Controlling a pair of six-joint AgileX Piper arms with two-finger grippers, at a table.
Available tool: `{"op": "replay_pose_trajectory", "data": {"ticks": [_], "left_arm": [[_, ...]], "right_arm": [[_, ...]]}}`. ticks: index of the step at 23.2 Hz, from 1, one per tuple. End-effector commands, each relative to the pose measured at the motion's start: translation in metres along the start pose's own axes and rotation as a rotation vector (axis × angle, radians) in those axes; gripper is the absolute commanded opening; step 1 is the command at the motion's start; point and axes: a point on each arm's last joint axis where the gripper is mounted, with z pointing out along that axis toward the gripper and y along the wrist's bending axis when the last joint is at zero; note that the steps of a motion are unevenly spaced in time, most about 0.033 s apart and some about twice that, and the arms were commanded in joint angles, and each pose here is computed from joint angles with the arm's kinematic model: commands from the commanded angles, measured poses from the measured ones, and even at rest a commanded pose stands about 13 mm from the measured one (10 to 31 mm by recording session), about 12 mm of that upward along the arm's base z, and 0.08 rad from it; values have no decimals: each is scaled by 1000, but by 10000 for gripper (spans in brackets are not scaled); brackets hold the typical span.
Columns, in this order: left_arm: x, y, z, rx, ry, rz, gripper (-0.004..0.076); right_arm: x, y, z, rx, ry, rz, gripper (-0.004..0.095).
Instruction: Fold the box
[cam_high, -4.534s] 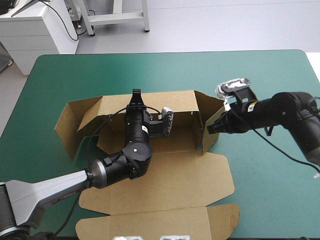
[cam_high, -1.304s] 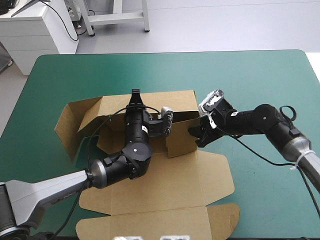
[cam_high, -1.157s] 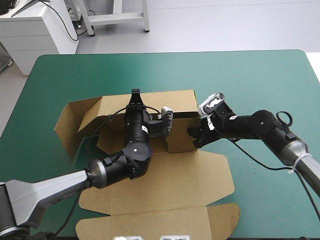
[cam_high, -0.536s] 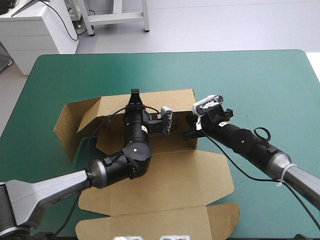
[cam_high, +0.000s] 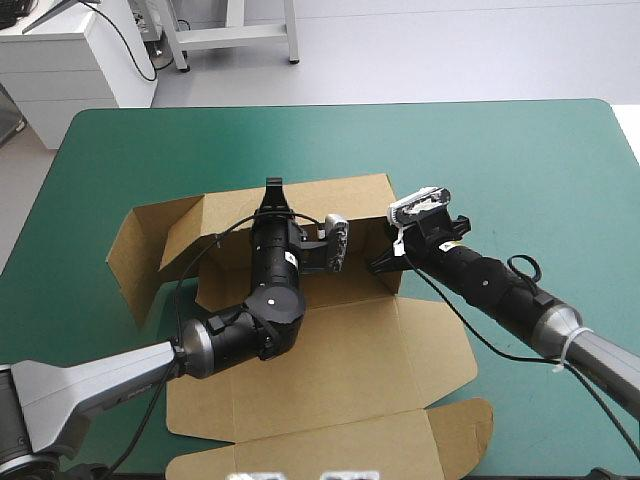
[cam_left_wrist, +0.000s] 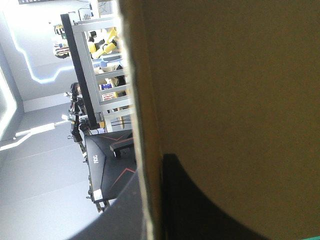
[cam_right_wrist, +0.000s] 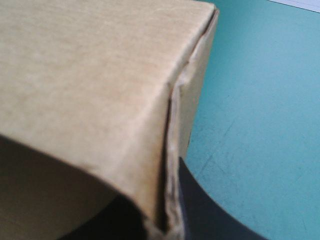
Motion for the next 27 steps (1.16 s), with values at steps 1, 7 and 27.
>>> {"op": "replay_pose_trajectory", "data": {"ticks": [1, 7, 27], "left_arm": [[7, 20, -8, -70, -6, -15, 43], [0, 18, -8, -53, -78, -23, 175], [-59, -28, -107, 159, -332, 96, 78]], "right_arm": [[-20, -5, -11, 55, -99, -20, -18], [-18, -9, -6, 94, -106, -35, -20], [-63, -83, 44, 30, 137, 143, -15]]}}
